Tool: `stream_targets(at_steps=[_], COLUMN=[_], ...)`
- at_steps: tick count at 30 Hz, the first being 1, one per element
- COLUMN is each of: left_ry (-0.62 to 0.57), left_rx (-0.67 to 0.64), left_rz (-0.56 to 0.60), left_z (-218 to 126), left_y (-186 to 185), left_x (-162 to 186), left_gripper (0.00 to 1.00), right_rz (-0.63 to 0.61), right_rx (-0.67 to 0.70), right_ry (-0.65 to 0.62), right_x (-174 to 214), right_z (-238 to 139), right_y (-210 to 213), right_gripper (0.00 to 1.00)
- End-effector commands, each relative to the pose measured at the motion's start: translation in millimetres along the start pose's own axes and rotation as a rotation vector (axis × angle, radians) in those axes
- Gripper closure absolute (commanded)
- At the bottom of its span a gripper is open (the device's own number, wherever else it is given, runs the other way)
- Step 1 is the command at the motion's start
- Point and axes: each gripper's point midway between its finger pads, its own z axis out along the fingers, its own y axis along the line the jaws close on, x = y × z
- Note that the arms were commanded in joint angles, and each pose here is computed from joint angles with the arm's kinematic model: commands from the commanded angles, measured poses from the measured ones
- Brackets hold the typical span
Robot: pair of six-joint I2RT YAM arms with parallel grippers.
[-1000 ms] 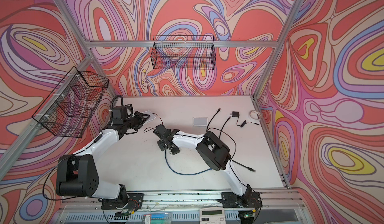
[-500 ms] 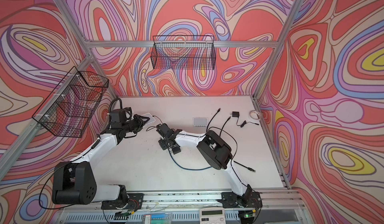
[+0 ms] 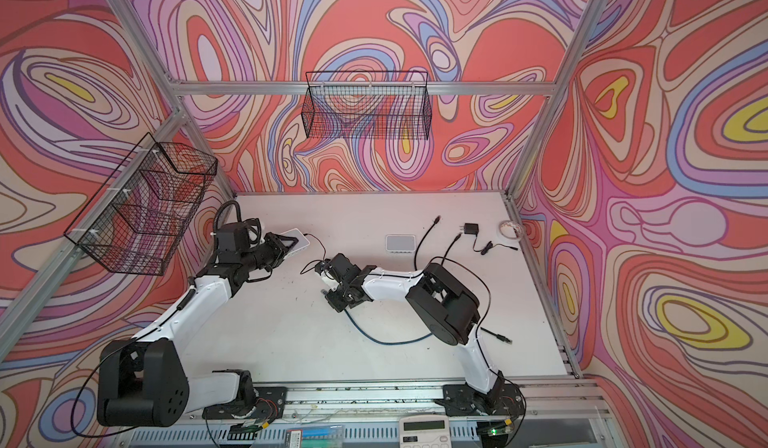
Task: Insert the plug into the switch port
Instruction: 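Lift the blue ethernet plug off the table with the right gripper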
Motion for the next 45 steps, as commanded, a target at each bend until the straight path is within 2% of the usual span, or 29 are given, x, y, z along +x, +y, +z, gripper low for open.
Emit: stream_targets(at_steps=[1, 5, 11, 14, 18, 25, 31, 45], left_ry=[-0.006, -0.012, -0.024, -0.022, -0.017, -0.014, -0.017, -0.018], left_rx=[0.014, 0.019, 0.010, 0.010, 0.010, 0.015, 0.018, 0.011], left_rz=[-0.011, -0.014, -0.008, -0.011, -0.014, -0.013, -0.012, -0.012], left_z=[-6, -10, -15, -14, -12, -12, -12, -12], left_y=[-2, -2, 1, 3, 4, 3, 2, 3], left_x=[2, 4, 7, 8, 8, 8, 8, 7], left_gripper=[1.00, 1.00, 1.00, 1.00, 1.00, 1.00, 1.00, 1.00], right_rz=[-0.002, 0.021, 0.017, 0.012, 0.007, -0.009, -0.019, 0.001], right_rx=[0.003, 0.017, 0.035, 0.028, 0.023, 0.024, 0.045, 0.073], right_ry=[0.028, 0.053, 0.074, 0.075, 0.068, 0.070, 0.109, 0.133], right_x=[18, 35, 43, 42, 36, 29, 35, 48], right_z=[-5, -3, -2, 0, 5, 13, 18, 10], right_y=[0, -3, -6, -5, -4, -1, -2, -6], right_gripper=[1.00, 0.99, 0.85, 0.75, 0.71, 0.72, 0.77, 0.76])
